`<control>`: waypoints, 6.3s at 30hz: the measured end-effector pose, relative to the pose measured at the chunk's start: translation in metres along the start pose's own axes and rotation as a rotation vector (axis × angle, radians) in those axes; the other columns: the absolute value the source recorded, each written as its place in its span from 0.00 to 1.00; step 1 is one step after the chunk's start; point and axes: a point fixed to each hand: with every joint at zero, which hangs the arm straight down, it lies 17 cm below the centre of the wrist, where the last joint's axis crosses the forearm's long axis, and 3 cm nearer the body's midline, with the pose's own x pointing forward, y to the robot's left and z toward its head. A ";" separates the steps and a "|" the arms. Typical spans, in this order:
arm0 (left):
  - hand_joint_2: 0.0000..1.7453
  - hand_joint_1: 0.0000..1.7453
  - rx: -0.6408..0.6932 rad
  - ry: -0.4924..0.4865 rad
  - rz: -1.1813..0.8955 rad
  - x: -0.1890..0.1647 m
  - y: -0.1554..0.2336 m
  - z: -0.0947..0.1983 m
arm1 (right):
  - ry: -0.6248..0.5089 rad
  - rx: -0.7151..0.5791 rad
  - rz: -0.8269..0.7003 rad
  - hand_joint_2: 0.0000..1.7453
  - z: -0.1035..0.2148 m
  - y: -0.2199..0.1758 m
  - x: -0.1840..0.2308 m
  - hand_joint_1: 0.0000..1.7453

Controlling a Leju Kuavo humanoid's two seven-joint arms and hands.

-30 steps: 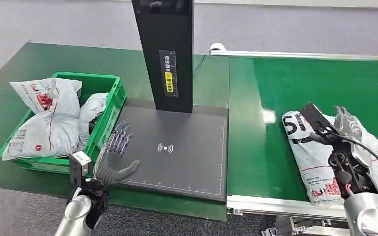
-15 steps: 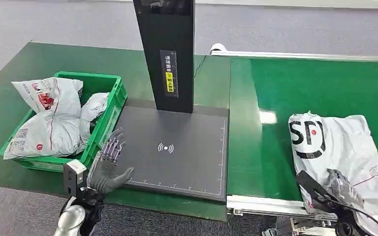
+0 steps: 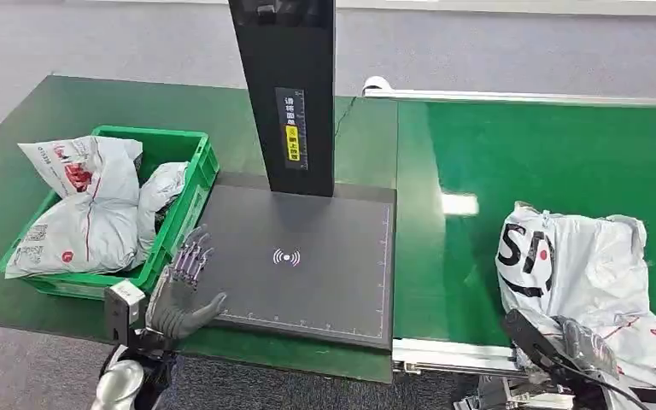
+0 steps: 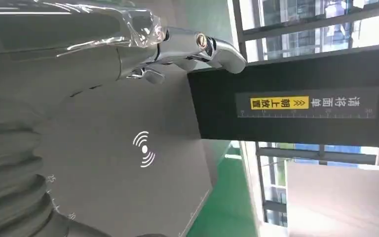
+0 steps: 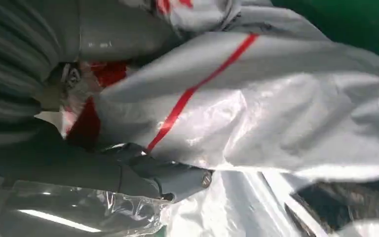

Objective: Moved the parcel from conveyor to table for the left to box.

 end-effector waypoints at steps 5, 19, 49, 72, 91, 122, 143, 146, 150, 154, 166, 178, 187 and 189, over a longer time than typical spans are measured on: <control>1.00 0.00 0.011 -0.004 0.007 0.002 0.003 0.002 | -0.097 -0.089 -0.093 1.00 -0.007 -0.023 0.037 1.00; 1.00 0.00 0.036 -0.084 0.008 0.021 -0.002 -0.015 | -0.680 -0.630 -0.720 1.00 0.052 -0.176 0.193 1.00; 1.00 0.00 0.056 -0.182 0.017 0.054 0.002 -0.047 | -1.189 0.333 0.405 1.00 0.145 0.016 0.450 1.00; 1.00 0.00 0.088 -0.202 0.002 0.061 0.008 -0.064 | -1.355 0.085 0.006 1.00 0.163 -0.007 0.472 0.00; 1.00 0.00 0.062 -0.205 -0.028 0.056 0.004 -0.056 | -1.253 0.211 -0.746 1.00 0.165 -0.025 0.419 0.00; 1.00 0.00 0.008 -0.172 -0.063 0.047 -0.008 -0.049 | -1.139 0.469 -0.722 1.00 0.140 0.016 0.402 0.00; 1.00 0.00 -0.008 -0.157 -0.087 0.042 -0.017 -0.038 | -0.985 0.170 -0.711 1.00 0.101 -0.030 0.399 0.00; 1.00 0.00 -0.035 -0.154 -0.097 0.041 -0.024 -0.037 | -0.923 0.183 -0.536 1.00 0.093 -0.004 0.394 0.00; 1.00 0.00 -0.060 -0.160 -0.103 0.043 -0.030 -0.041 | -0.912 0.163 -0.248 1.00 0.088 0.029 0.384 0.00; 1.00 0.00 -0.077 -0.159 -0.097 0.043 -0.035 -0.041 | -0.930 0.146 -0.211 1.00 0.088 0.026 0.382 0.00; 1.00 0.00 -0.121 -0.140 -0.072 0.037 -0.048 -0.045 | -1.032 0.173 -0.225 1.00 0.102 0.014 0.386 0.00; 1.00 0.00 -0.321 0.127 -0.949 -0.061 -0.071 -0.087 | -1.188 0.128 -0.468 1.00 0.139 -0.021 0.412 0.00; 1.00 0.00 -0.462 0.271 -1.251 -0.106 -0.072 -0.092 | -1.200 0.133 -0.510 1.00 0.146 -0.023 0.423 0.00; 1.00 0.01 -0.497 0.317 -1.304 -0.115 -0.069 -0.090 | -1.195 0.137 -0.511 1.00 0.148 -0.019 0.423 0.00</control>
